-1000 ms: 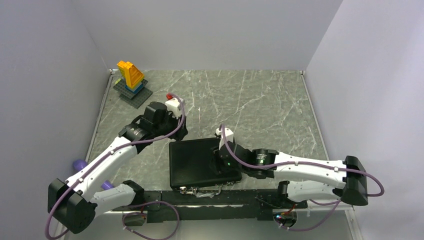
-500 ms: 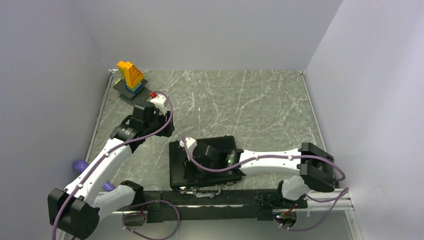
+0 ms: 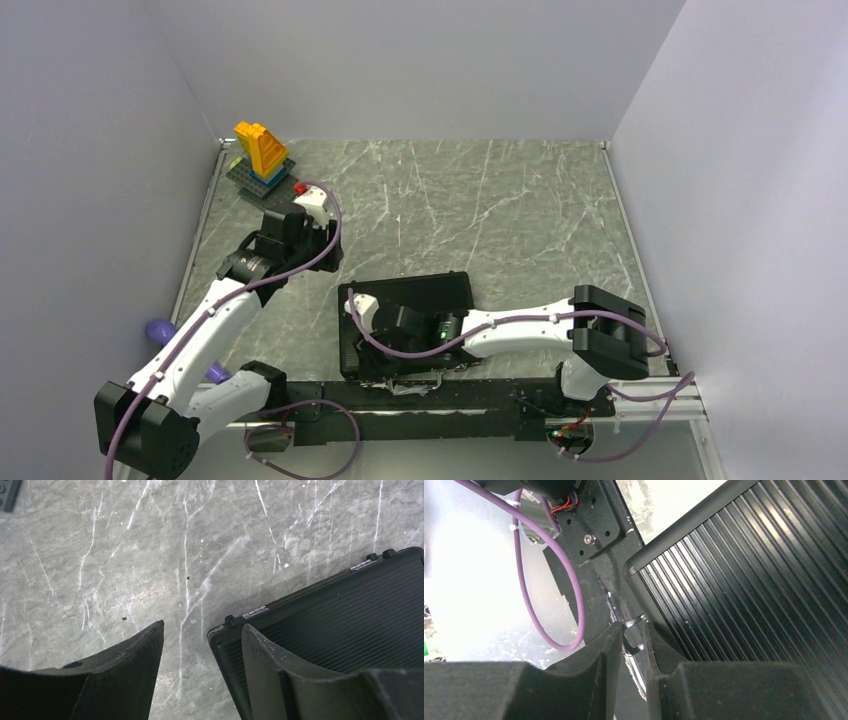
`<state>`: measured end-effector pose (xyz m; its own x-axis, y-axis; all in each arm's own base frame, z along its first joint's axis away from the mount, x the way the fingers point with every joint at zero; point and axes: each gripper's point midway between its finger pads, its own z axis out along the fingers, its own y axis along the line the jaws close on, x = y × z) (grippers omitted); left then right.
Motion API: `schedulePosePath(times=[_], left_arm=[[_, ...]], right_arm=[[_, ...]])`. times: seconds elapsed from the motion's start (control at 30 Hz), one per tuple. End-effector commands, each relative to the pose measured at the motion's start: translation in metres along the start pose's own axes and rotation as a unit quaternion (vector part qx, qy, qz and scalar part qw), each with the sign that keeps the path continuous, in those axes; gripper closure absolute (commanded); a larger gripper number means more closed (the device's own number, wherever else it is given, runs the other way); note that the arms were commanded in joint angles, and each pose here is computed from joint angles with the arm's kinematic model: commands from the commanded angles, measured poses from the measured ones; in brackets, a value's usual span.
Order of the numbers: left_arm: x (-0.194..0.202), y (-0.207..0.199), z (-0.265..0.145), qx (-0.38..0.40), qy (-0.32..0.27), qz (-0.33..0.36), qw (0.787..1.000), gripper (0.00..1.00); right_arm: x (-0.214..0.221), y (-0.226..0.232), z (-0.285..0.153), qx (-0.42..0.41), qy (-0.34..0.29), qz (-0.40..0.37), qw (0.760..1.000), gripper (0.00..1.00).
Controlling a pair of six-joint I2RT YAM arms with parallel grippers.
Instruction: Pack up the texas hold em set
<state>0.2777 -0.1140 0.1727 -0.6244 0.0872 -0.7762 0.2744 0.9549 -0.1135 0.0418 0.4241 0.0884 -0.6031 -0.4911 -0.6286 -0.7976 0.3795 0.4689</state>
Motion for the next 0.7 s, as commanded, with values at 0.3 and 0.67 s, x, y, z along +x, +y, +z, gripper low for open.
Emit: schedulePosePath(times=[0.3,0.67], left_arm=[[-0.015,-0.004,-0.006,0.016,-0.027,0.000,1.000,0.37],[-0.011,-0.004,-0.002,0.018,-0.018,-0.002,1.000,0.37]], right_arm=[[0.016,0.016,0.012,0.037,0.004,0.016,0.999,0.75],[0.050,-0.009,0.014,0.125,0.007,0.004,0.992,0.76]])
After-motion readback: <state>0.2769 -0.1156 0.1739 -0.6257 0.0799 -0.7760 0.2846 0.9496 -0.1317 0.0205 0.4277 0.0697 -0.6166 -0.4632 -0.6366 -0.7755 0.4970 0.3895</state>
